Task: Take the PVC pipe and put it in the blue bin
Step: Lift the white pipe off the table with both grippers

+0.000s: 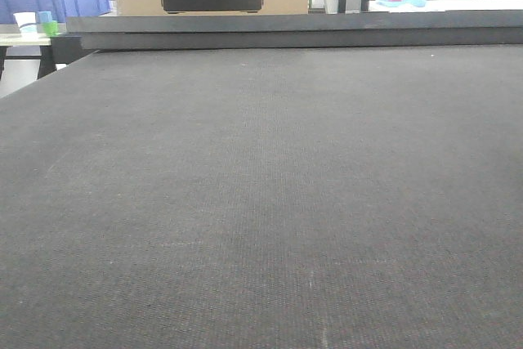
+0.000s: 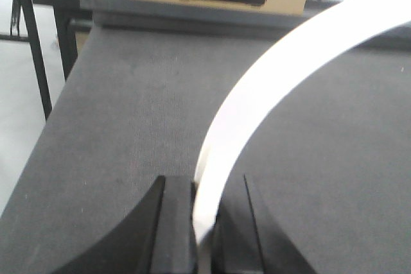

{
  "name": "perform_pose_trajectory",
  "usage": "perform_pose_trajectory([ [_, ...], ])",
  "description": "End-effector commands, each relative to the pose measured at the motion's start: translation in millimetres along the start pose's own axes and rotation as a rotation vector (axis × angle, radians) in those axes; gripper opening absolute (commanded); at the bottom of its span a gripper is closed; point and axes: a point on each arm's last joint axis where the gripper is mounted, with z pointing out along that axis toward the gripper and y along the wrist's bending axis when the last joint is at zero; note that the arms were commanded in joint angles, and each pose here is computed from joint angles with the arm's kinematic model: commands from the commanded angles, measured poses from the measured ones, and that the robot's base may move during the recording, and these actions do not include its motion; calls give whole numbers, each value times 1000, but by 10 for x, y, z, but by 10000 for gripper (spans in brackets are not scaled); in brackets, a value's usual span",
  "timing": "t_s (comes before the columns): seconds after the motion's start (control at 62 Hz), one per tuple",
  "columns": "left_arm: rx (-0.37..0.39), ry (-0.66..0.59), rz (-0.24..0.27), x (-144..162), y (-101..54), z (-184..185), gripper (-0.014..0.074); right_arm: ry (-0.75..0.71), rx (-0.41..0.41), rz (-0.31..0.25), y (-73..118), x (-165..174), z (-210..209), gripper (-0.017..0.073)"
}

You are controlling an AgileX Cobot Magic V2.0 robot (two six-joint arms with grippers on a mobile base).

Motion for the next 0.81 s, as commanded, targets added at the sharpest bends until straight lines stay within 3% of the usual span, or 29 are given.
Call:
perform_pose_trajectory([
  [0.0, 11, -74, -4, -63, -13, -82, -111, -71, 2, -14, -9, -57, -104, -162],
  [0.258, 24, -235, -1, -169, -23, -429, -111, -122, -1, -10, -17, -89, -231, -162],
  [0.371, 2, -356, 76, -243, -14, -603, -111, -122, -2, -6, -15, -89, -231, -162],
  [0.451, -14, -368, 117, -239, -6, -665, -111, -120, -7, 5, -12, -88, -231, -162],
  [0.79, -16, -361, 116, -227, -4, -683, -111, -112, -4, 5, -14, -80, -230, -162],
])
